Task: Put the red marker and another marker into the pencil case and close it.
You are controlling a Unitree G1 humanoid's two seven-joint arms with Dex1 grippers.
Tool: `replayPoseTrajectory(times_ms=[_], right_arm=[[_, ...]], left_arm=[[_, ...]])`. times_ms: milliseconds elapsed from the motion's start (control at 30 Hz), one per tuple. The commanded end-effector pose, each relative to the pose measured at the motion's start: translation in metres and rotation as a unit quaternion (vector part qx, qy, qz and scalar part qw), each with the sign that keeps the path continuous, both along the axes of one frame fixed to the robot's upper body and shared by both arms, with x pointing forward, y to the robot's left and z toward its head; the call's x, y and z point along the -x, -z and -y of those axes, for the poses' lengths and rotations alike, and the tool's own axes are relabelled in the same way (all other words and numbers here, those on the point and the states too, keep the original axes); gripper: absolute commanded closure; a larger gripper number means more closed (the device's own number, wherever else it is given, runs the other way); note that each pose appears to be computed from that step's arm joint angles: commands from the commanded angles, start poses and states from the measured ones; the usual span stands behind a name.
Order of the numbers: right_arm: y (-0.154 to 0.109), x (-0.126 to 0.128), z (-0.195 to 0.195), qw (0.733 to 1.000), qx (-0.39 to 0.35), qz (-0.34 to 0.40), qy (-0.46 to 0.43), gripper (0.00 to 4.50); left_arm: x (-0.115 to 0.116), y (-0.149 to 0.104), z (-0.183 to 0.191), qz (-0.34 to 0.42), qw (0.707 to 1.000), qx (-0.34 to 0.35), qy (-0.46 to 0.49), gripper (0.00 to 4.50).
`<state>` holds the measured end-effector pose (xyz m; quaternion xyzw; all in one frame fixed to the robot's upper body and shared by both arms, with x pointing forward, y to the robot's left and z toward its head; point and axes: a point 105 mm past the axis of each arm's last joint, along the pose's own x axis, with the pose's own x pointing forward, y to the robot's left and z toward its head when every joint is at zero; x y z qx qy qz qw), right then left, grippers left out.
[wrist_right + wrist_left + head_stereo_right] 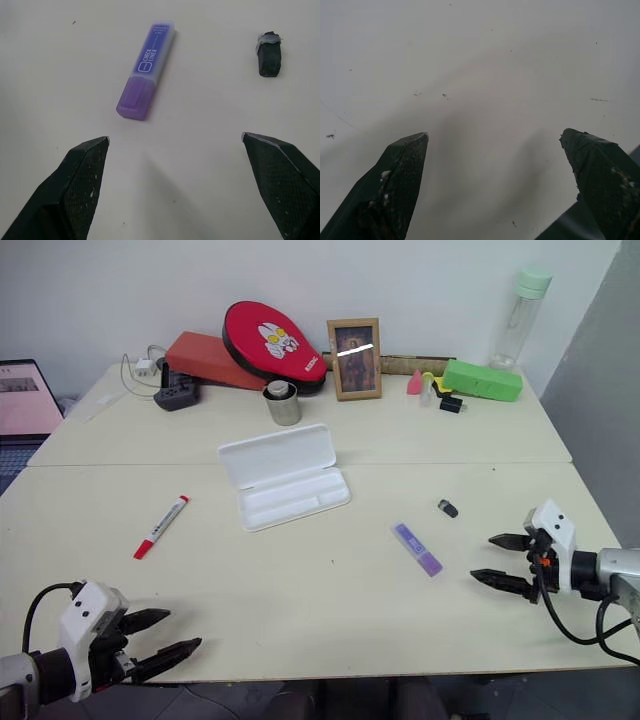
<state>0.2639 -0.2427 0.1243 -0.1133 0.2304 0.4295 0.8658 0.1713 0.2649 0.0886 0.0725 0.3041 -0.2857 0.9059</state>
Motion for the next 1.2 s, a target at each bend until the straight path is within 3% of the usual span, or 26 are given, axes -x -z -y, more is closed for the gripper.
replayPoseTrajectory(times_ms=[33,1000,1200], right_arm=[[-0.009,0.0,0.004,1.0,0.012,0.015,-0.002,0.03],[-0.005,0.006,0.006,1.0,0.014,0.002,-0.004,0.03],[-0.025,0.003,-0.012,0.999,-0.022,0.03,-0.038,0.03]], left_arm=[[-0.005,-0.008,0.001,0.02,1.0,-0.001,0.005,0.0],[-0.015,-0.01,0.007,0.026,1.0,-0.001,0.011,0.0],[-0.041,-0.024,0.036,0.072,0.996,0.016,0.057,0.0]])
